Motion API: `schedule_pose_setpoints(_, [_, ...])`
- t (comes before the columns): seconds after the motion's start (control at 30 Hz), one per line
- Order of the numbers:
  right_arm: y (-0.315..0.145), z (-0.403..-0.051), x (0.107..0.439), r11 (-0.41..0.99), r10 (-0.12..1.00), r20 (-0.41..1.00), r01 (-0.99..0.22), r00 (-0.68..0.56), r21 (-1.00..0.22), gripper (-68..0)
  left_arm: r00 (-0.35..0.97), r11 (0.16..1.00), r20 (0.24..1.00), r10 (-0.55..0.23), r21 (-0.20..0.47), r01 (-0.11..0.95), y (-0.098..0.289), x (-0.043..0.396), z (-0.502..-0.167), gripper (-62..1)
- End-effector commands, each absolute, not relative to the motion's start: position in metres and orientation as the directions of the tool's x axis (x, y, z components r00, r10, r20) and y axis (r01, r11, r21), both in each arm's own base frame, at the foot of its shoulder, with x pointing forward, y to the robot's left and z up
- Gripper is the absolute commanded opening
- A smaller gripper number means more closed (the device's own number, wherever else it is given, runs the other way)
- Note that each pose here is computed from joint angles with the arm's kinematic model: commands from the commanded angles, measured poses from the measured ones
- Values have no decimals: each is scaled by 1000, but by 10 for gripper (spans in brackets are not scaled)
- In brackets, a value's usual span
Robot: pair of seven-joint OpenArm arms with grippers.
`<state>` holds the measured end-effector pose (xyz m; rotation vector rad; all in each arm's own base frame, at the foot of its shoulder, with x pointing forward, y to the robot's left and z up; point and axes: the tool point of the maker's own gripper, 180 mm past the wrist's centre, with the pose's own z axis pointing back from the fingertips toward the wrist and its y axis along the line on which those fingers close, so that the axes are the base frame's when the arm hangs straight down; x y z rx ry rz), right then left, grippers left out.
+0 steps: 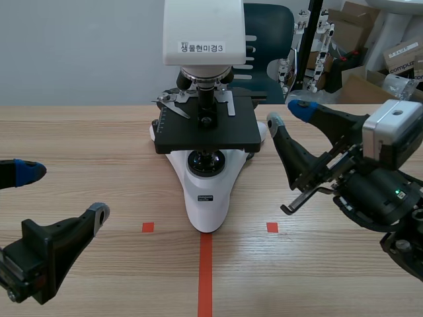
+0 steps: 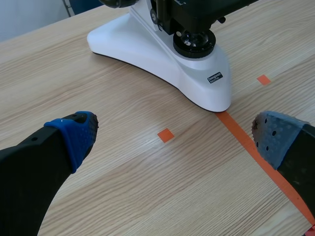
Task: Point at the revolving nosepiece
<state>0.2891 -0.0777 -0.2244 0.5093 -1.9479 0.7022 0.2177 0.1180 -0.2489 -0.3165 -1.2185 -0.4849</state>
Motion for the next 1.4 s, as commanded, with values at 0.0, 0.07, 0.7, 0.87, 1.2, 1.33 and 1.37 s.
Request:
schedule_pose_setpoints(0.0, [-84,-208,287,735,-51,877,-612,-479,-292,-344,241,856,955,-173,25,516,116,220,-242,14])
schedule_pose_setpoints(0.07, [-90,-210,286,730,-21,898,-620,-439,-286,-315,241,856,955,-173,25,516,116,220,-242,14])
schedule_pose_setpoints(0.7, [-137,-244,267,731,250,965,-639,-75,-239,-104,241,856,955,-173,25,516,116,220,-242,14])
schedule_pose_setpoints(0.87, [-157,-250,272,793,268,963,-563,-18,-231,-95,241,856,955,-173,25,516,116,220,-242,14])
schedule_pose_setpoints(1.2, [-145,-238,252,817,268,963,-532,11,-221,-95,241,856,955,-173,25,516,116,220,-242,14])
schedule_pose_setpoints(1.33, [-124,-222,240,789,246,969,-576,-19,-212,-95,241,856,955,-173,25,516,116,220,-242,14])
schedule_pose_setpoints(1.37, [-121,-220,238,786,241,970,-581,-24,-210,-95,241,856,955,-173,25,516,116,220,-242,14])
